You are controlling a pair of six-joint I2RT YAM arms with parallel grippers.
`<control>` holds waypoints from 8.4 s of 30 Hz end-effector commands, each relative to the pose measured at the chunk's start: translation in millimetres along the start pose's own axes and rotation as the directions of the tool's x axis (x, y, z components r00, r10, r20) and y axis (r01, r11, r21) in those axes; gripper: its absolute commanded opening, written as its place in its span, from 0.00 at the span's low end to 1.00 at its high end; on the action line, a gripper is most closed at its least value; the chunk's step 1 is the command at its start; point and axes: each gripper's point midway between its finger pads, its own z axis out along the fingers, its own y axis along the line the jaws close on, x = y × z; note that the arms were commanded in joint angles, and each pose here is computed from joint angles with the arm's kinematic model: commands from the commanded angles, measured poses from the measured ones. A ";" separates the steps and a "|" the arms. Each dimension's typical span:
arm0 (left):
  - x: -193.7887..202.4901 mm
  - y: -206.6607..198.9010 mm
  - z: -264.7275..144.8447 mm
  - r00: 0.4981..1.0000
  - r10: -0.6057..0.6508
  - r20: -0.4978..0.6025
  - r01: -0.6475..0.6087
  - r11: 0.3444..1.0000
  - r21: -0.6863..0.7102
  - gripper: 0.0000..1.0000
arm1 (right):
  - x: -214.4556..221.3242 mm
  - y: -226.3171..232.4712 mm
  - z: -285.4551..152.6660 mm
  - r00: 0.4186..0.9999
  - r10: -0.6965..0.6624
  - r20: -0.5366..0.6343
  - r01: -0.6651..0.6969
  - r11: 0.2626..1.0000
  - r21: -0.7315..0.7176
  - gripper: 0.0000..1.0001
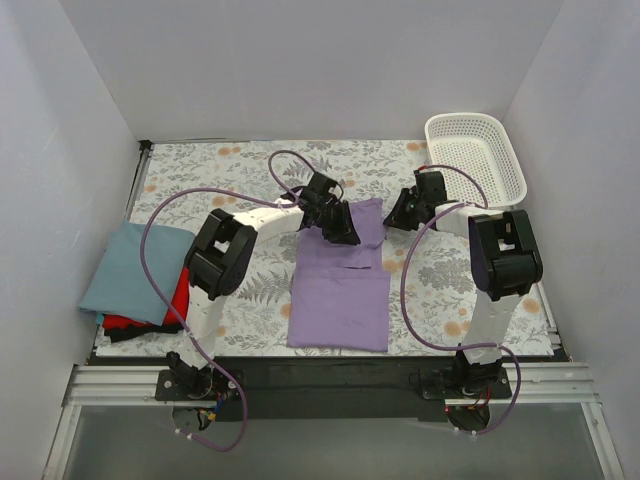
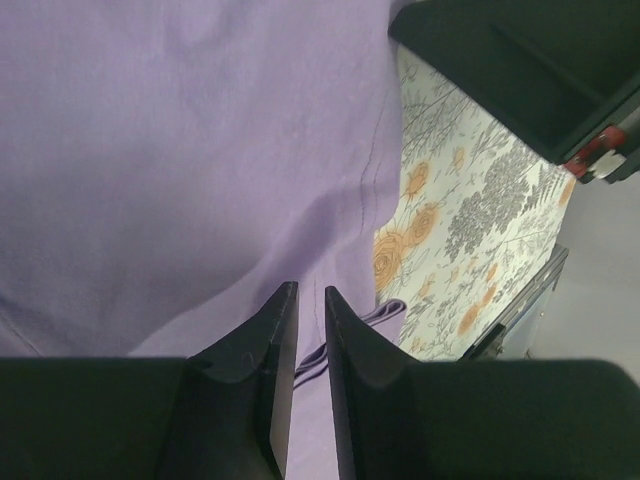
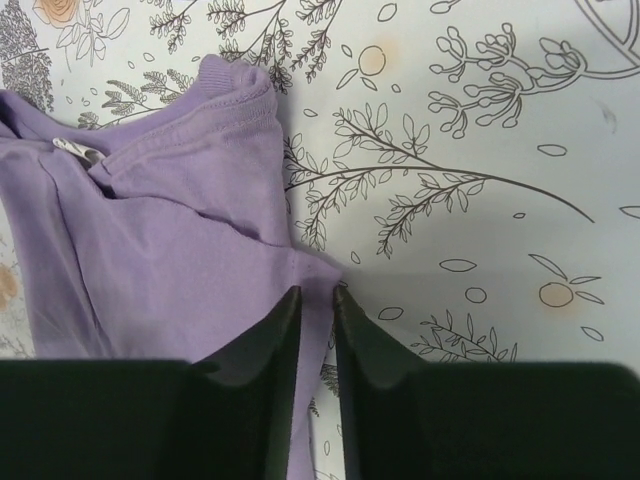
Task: Fold and stack the t-shirts
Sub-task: Fold the tshirt
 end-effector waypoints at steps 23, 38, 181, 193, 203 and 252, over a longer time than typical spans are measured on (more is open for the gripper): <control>-12.5 -11.5 -36.5 0.997 0.004 0.083 -0.001 0.999 -0.035 0.14 | -38.7 64.1 -39.4 0.989 -0.026 0.144 0.049 0.986 -0.156 0.05; -44.3 36.3 -106.8 0.957 -0.156 0.244 0.185 0.977 -0.101 0.14 | -4.8 139.6 -6.6 0.988 -0.124 0.089 0.141 0.962 -0.233 0.05; -155.0 60.8 -32.7 0.951 -0.140 0.277 0.164 0.984 -0.068 0.00 | 109.5 177.4 -22.5 0.906 -0.420 -0.056 0.383 0.868 -0.315 0.07; -157.2 65.3 -39.9 0.948 -0.138 0.287 0.162 0.985 -0.062 0.11 | 117.9 184.0 -15.2 0.898 -0.435 -0.068 0.393 0.860 -0.325 0.20; -180.3 62.7 -87.6 0.912 -0.111 0.395 0.149 0.987 -0.067 0.32 | 83.7 197.0 -42.6 0.901 -0.431 0.044 0.421 0.849 -0.319 0.49; -22.3 39.9 -37.5 0.993 -0.005 0.121 0.029 0.980 -0.195 0.06 | -14.5 116.6 42.5 0.988 -0.112 -0.106 0.063 0.919 -0.388 0.28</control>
